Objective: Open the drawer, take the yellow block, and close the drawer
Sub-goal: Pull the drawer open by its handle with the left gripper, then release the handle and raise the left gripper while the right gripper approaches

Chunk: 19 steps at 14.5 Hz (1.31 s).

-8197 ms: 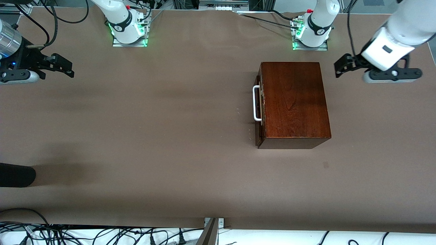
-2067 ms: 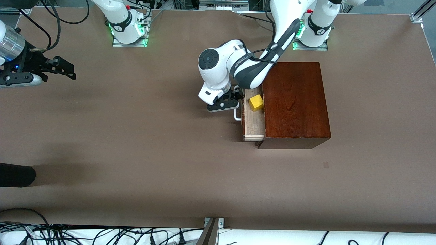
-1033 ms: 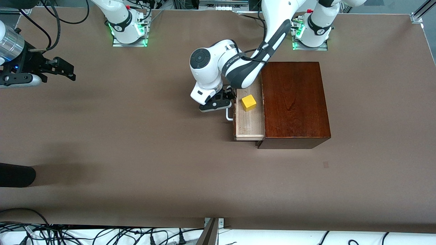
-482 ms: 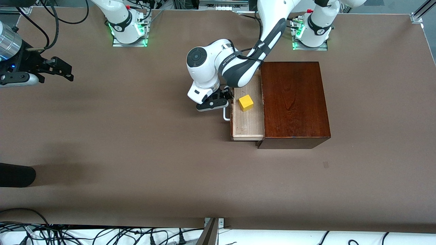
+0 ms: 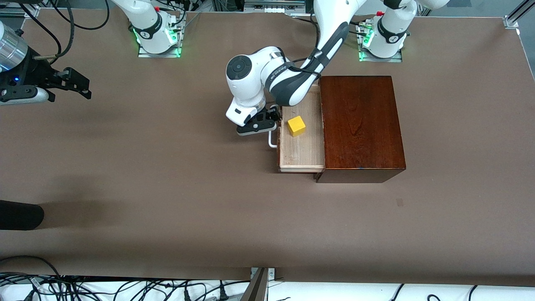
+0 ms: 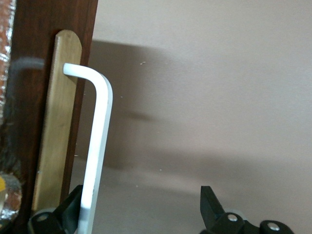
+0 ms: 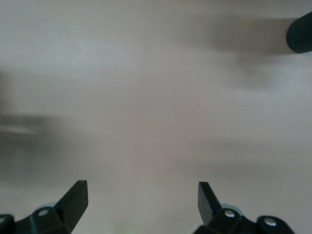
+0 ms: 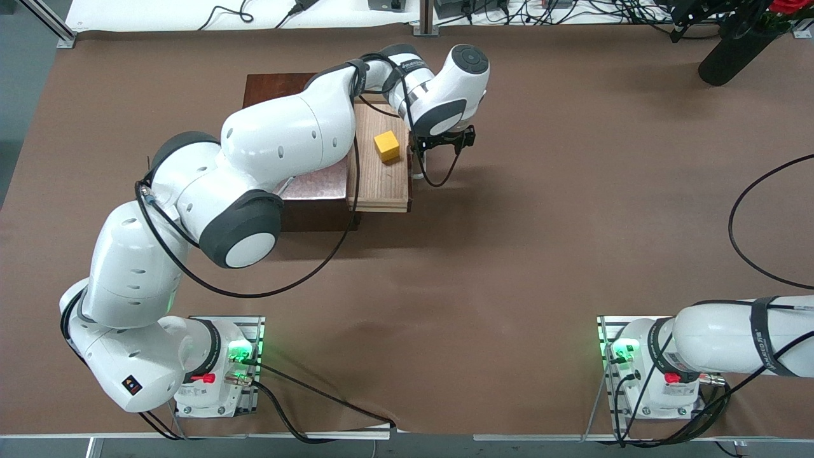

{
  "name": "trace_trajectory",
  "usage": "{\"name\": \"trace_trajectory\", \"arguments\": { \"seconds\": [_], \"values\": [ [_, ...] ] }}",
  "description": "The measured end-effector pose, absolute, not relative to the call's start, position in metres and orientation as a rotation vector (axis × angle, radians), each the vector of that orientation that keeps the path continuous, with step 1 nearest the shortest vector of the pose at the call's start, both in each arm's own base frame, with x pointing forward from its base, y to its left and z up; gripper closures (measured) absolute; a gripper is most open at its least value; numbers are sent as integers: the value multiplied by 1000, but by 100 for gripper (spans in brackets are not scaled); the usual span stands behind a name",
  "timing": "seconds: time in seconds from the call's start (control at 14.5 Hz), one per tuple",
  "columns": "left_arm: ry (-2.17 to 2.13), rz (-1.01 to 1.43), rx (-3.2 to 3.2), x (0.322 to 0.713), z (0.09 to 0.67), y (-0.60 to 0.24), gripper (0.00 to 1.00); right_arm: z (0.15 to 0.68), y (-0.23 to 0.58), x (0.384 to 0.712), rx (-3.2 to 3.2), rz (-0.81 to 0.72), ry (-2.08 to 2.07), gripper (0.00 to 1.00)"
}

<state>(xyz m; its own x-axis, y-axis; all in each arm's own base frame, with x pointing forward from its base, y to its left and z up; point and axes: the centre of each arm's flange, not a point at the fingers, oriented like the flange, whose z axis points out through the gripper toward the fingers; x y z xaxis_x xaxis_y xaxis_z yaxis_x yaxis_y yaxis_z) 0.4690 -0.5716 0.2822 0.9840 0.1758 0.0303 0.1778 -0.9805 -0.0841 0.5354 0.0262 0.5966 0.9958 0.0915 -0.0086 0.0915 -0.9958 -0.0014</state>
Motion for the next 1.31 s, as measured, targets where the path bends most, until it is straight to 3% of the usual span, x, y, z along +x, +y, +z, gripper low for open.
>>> {"name": "trace_trajectory", "arguments": {
  "seconds": [0.83,1.31],
  "values": [
    [-299,-2,-3038,468,286,-573,0,588,26,541,-3136,43,-142,0],
    [-289,82,-3012,453,341,-569,0,589,27,542,-3136,46,-146,0]
  ]
}}
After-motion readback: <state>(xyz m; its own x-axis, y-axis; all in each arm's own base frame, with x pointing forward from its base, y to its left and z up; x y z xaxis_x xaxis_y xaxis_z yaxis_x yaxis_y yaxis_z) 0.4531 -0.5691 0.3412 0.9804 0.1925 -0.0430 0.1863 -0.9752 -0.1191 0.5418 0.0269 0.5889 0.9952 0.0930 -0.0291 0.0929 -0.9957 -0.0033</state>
